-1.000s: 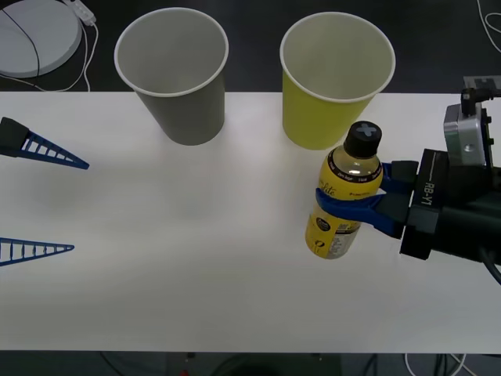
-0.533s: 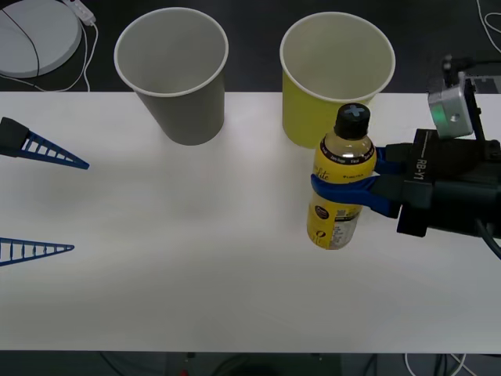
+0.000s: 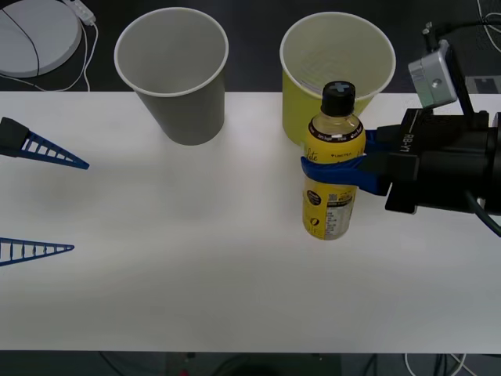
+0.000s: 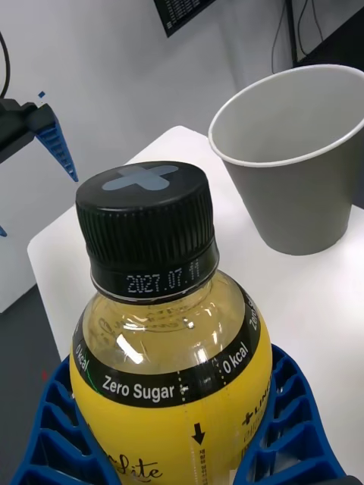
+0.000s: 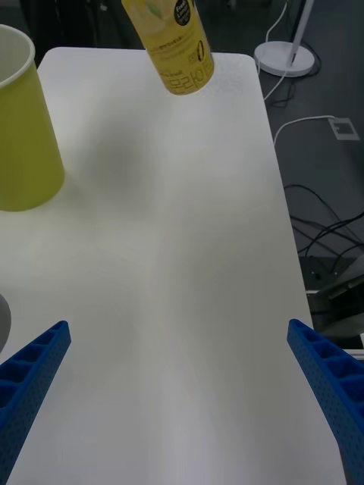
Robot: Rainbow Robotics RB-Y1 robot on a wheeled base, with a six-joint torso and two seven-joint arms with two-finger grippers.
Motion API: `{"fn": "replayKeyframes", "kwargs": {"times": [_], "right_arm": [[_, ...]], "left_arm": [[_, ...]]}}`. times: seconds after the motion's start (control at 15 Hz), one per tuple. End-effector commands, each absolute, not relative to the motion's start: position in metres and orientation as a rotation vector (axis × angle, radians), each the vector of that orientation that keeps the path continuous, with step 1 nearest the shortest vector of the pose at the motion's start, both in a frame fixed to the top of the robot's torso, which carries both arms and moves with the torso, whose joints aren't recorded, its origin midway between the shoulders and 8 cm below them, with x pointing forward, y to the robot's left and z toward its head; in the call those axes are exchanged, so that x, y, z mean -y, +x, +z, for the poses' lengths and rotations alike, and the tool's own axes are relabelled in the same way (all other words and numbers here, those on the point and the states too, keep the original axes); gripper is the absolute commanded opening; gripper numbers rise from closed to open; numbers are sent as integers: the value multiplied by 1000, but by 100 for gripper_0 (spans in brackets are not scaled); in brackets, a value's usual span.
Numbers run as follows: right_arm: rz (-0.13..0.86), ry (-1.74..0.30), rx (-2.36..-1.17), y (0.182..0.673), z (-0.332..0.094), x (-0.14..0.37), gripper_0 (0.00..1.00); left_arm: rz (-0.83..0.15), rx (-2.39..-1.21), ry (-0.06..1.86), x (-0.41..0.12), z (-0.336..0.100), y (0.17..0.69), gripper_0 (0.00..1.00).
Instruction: Put the can into the green bin and the plastic bottle into the gray bin
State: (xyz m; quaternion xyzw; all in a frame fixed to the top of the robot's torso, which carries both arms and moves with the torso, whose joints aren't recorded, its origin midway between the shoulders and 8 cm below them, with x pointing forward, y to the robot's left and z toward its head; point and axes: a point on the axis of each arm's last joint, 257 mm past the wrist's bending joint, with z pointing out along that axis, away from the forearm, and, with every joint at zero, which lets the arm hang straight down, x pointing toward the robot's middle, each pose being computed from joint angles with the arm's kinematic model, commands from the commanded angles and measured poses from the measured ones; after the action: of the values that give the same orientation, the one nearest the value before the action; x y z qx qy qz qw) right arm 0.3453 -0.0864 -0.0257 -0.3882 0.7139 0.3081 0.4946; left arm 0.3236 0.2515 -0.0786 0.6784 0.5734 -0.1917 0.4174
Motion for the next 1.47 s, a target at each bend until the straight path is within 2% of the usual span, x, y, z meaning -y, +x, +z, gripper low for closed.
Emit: {"fn": "replayKeyframes", "kwargs": {"times": [0.07,0.4,0.93,1.47], "right_arm": [[723,-983,-1737,349,-22,85,0],[724,-995,-1775,353,-6,81,0],[621,-1073,-1823,381,20,84,0],[613,-1163,-1832,421,31,34,0]], "left_arm": [[-481,-1439,1703,-252,-79,324,100],[-481,-1439,1703,-252,-79,324,100],[-481,-1439,1703,-252,-79,324,100],[-481,-1439,1703,-252,-79,324,100]]}}
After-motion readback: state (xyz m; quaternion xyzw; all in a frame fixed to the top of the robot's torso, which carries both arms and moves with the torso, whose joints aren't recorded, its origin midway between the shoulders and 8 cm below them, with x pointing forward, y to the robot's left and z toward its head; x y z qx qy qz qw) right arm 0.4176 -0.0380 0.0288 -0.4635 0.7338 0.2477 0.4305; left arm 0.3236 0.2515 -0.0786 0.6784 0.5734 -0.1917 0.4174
